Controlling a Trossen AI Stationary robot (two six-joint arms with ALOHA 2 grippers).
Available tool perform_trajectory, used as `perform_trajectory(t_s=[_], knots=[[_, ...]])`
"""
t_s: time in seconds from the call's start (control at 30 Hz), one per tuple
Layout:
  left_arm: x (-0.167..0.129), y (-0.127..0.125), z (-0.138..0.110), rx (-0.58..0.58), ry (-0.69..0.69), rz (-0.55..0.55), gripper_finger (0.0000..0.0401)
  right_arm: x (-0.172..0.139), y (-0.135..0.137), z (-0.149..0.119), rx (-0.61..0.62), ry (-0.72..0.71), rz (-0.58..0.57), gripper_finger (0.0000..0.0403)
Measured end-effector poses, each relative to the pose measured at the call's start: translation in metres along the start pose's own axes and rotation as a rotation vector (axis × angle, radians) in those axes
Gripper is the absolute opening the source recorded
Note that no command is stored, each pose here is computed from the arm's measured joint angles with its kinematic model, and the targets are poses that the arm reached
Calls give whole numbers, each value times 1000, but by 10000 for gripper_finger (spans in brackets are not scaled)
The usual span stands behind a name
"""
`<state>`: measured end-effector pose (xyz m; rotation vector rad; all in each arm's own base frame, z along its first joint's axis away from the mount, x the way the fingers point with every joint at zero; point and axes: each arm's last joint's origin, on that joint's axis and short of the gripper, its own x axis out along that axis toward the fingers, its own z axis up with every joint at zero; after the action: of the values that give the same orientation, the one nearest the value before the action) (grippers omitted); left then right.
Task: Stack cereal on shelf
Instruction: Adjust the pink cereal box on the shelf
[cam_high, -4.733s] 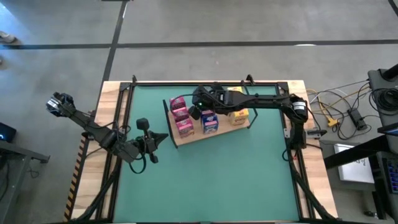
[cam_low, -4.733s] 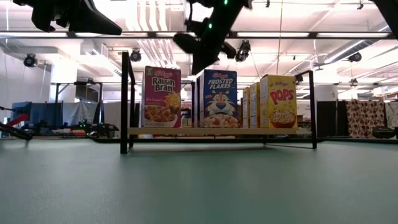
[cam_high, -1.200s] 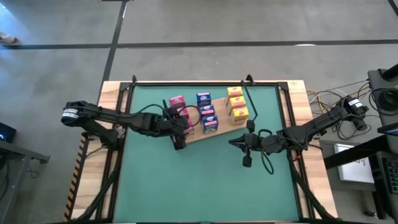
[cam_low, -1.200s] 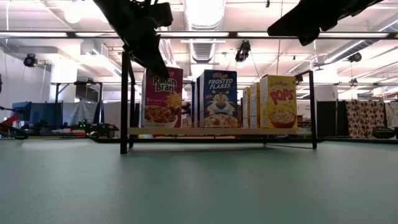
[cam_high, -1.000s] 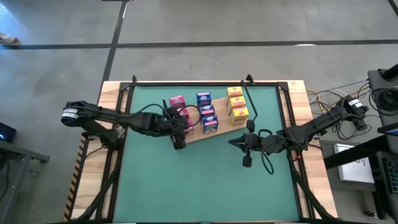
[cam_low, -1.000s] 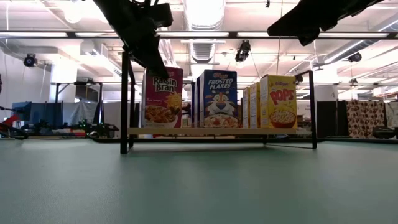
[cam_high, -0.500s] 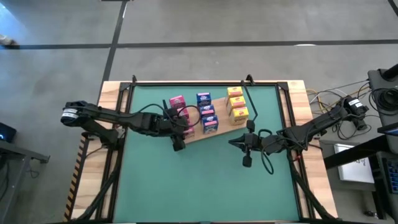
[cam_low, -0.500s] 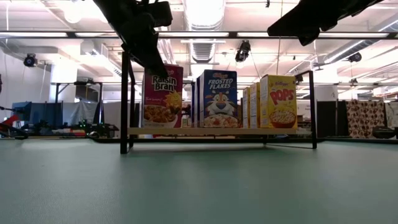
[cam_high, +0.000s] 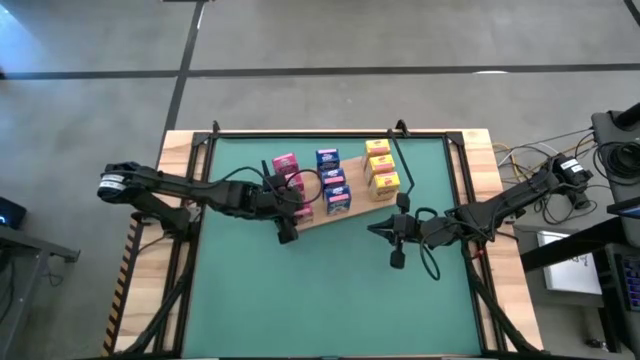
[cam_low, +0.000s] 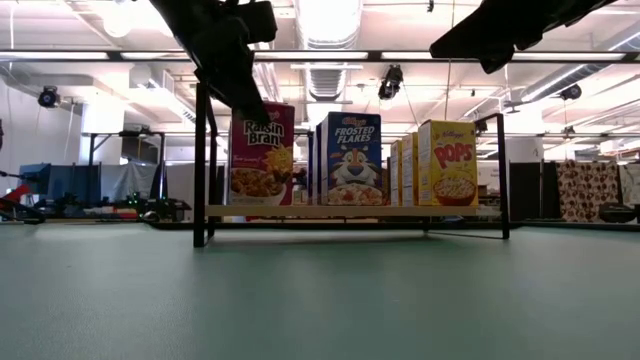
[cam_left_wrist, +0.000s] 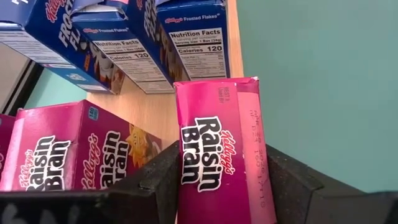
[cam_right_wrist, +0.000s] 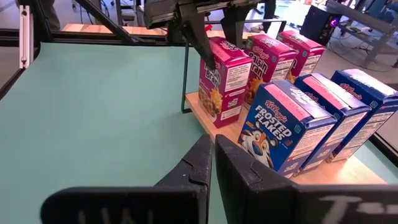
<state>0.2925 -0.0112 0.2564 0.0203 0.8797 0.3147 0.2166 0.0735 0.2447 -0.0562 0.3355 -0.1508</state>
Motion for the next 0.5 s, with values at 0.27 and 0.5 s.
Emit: perform_trajectory(t_s=[0.27,0.5], knots=[[0,0,0,12,1,5,191,0,0,0,0,0,0,12],[-1,1,-1,24,4,7,218,0,0,0,0,1,0,12]])
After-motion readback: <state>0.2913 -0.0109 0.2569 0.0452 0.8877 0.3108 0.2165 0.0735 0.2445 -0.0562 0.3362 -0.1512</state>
